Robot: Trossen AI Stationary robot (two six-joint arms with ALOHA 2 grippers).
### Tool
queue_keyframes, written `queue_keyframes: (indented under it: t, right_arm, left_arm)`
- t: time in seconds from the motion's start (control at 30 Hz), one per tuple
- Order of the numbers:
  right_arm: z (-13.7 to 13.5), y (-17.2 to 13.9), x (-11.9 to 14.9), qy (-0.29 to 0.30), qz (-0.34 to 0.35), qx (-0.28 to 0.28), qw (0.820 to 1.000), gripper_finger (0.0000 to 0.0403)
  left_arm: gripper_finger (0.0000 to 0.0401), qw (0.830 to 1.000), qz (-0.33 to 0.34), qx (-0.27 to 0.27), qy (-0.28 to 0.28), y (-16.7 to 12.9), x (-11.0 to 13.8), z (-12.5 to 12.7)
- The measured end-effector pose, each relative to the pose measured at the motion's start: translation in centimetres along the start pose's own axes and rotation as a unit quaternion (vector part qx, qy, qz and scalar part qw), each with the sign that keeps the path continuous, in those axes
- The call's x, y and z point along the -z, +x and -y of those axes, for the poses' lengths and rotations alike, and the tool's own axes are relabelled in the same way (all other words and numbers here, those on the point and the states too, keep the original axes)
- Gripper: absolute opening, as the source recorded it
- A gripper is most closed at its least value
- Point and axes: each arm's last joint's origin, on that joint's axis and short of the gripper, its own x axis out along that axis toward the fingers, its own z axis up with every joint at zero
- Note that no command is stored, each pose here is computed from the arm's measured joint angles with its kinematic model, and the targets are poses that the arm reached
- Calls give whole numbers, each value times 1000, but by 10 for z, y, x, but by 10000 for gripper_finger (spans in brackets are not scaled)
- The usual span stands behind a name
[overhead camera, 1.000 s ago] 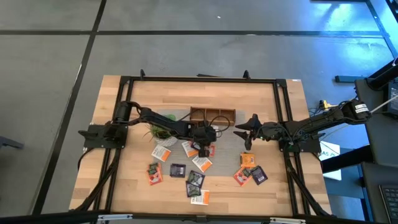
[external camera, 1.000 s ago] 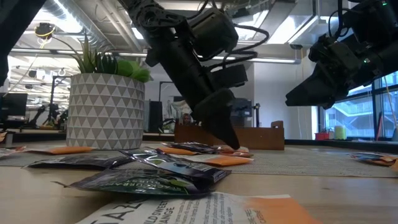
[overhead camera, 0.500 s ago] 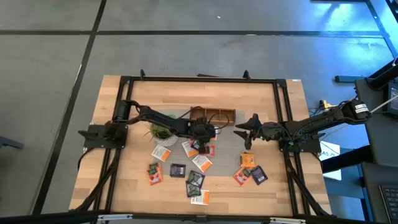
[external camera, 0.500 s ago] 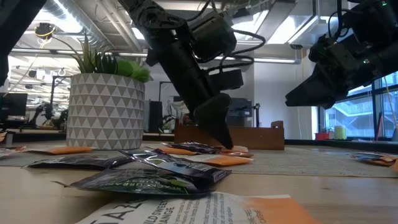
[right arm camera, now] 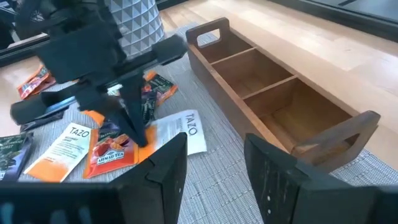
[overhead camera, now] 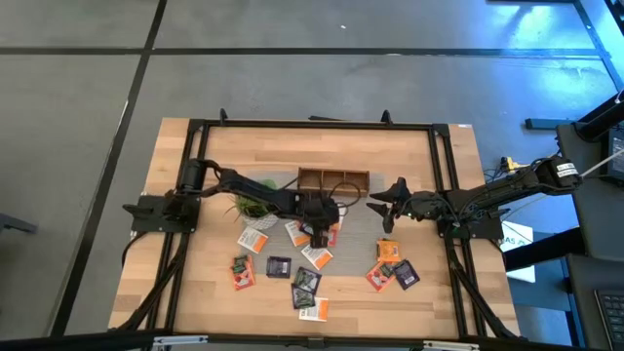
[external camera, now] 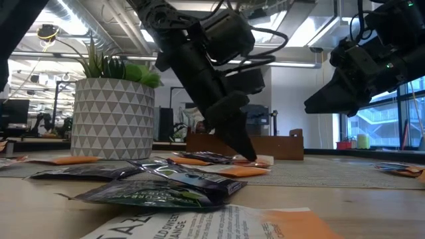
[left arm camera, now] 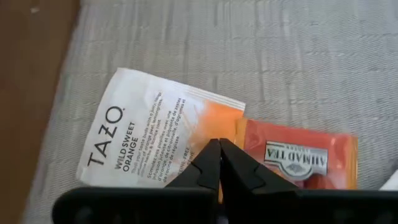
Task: Pick & Place Tea
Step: Put the white tea bag into the right section of the wooden organizer
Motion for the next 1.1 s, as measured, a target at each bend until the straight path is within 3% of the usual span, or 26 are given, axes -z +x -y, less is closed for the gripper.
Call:
queue_keyframes:
  t: [0.13,0.33,0.57,0.9,1.1]
  right_arm:
    - [0,0,0,10,0,0,1000,161]
    - [-1,0,0,91,-10,-19,996,161]
    - [-2,0,1,145,-15,-27,989,161]
    - [-8,-1,-13,146,41,-79,985,161]
    - [-13,-2,-13,162,11,-144,976,161]
  left_arm:
    - [3,1000,-1,1,3,0,0,4]
    - [2,1000,-2,21,22,-1,2,17]
    - [1,999,-12,32,38,8,9,26]
    - [2,998,31,40,48,22,7,29]
    - [4,998,48,28,33,24,5,24]
